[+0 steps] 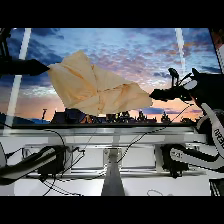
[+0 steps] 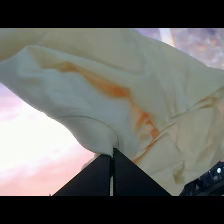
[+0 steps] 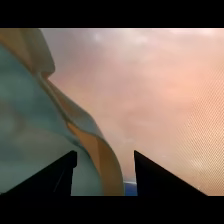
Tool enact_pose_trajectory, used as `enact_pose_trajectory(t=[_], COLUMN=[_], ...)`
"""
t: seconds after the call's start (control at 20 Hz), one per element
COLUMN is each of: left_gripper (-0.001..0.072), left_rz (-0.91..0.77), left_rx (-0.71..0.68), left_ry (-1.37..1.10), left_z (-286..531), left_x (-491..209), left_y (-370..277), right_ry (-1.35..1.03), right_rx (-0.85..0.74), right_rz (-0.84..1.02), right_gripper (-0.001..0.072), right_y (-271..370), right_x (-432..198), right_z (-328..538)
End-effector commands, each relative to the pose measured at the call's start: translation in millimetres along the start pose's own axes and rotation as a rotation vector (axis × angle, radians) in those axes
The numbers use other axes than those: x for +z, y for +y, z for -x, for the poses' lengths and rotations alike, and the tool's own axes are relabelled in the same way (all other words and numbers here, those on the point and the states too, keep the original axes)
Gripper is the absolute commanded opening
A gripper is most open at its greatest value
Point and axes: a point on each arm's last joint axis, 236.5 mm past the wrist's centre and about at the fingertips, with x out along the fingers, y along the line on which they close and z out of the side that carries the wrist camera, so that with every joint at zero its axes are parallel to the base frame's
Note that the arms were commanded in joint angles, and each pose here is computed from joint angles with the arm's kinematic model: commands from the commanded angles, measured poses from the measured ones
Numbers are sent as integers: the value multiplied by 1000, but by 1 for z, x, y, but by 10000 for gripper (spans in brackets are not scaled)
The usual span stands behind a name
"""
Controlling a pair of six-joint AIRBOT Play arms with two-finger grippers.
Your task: Fold the clothes and pants, and hang the long-sleeved shirts on hangers.
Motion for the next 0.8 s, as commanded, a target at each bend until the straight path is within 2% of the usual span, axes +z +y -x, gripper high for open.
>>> enact_pose_trajectory(t=[0.0, 0.2, 0.4, 0.45, 0.5, 0.55, 0.6, 0.65, 0.75], left_gripper=[14, 14, 15, 14, 14, 15, 14, 15, 14], left_rz=[4, 4, 4, 4, 4, 4, 4, 4, 10], left_rx=[0, 0, 0, 0, 0, 0, 0, 0, -1], left_ry=[3, 3, 3, 3, 3, 3, 3, 3, 2], left_z=[-1, -1, -1, -1, -1, -1, -1, -1, -1], left_x=[-1, -1, -1, -1, -1, -1, -1, -1, -1], left_y=[1, 1, 2, 1, 1, 1, 1, 1, 1], right_ry=[-56, 10, 82, 88, 92, 95, 97, 94, 67], right_rx=[-52, 4, 63, 66, 70, 71, 73, 74, 75], right_rz=[58, 31, 131, 140, 150, 160, 167, 174, 190], right_gripper=[418, 403, 347, 250, 193, 187, 125, 16, 15], right_y=[-3, 5, 27, 31, 35, 38, 40, 42, 47], right_x=[25, 18, 5, 3, 2, 1, 1, 2, 14], right_z=[-9, -19, -17, -19, -20, -21, -22, -21, -15])
